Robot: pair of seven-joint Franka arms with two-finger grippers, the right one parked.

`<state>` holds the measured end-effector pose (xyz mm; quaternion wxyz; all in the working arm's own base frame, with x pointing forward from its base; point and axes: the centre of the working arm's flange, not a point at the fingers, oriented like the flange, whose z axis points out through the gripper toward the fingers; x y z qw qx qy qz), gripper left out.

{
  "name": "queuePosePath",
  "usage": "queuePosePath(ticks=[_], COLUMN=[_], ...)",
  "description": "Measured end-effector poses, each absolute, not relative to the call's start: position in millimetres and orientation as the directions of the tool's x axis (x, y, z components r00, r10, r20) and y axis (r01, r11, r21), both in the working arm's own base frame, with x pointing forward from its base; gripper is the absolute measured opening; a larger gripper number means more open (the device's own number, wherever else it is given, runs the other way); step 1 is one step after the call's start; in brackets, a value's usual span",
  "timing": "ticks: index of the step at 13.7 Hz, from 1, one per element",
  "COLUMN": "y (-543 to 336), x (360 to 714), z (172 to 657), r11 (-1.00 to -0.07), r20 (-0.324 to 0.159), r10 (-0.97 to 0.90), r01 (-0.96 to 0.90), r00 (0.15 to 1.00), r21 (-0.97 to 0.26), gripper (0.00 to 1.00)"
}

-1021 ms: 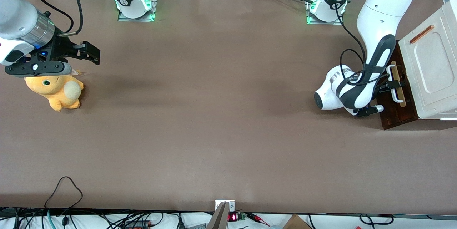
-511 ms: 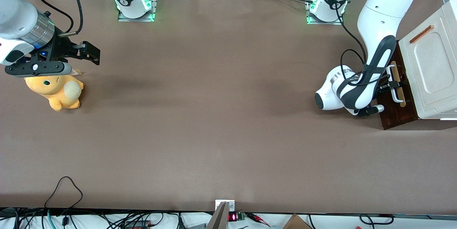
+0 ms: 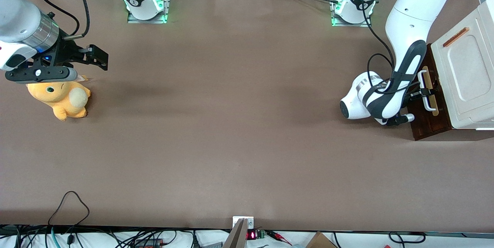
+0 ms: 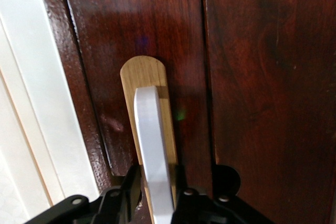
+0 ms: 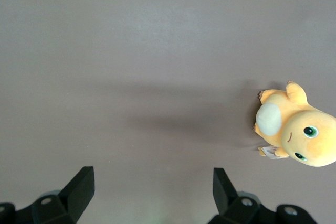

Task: Open lower drawer with left arm only
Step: 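Close the left gripper on the white drawer handle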

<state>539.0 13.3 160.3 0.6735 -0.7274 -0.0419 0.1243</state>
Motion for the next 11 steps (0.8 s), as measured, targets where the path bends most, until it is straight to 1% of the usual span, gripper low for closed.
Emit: queuePosePath(ticks=[1, 2, 3, 4, 5, 6, 7, 11], y=[13.2, 13.0, 12.7, 12.5, 12.2, 12.2, 12.2, 12.1], x=[538.9, 538.7, 538.6, 538.2, 537.9, 538.0, 538.0, 538.1], z=[160.2, 160.4, 159.3, 156.5, 155.1, 155.2, 155.2, 155.2], r11=[-0.087, -0.079, -0.076, -0.079, -0.077, -0.072, -0.071, -0.071], r20=[-0.124, -0.117, -0.116, -0.118, -0.118, -0.098, -0.093, -0.091], r10=[0.228, 0.227, 0.224, 0.221, 0.22, 0.221, 0.221, 0.221], r01=[-0.106, -0.102, -0.101, -0.103, -0.104, -0.084, -0.079, -0.077], r00=[0.966, 0.967, 0.968, 0.968, 0.968, 0.97, 0.971, 0.971], r21=[-0.99, -0.992, -0.992, -0.992, -0.992, -0.994, -0.994, -0.994], gripper=[0.31, 0.26, 0.26, 0.2, 0.2, 0.19, 0.19, 0.19])
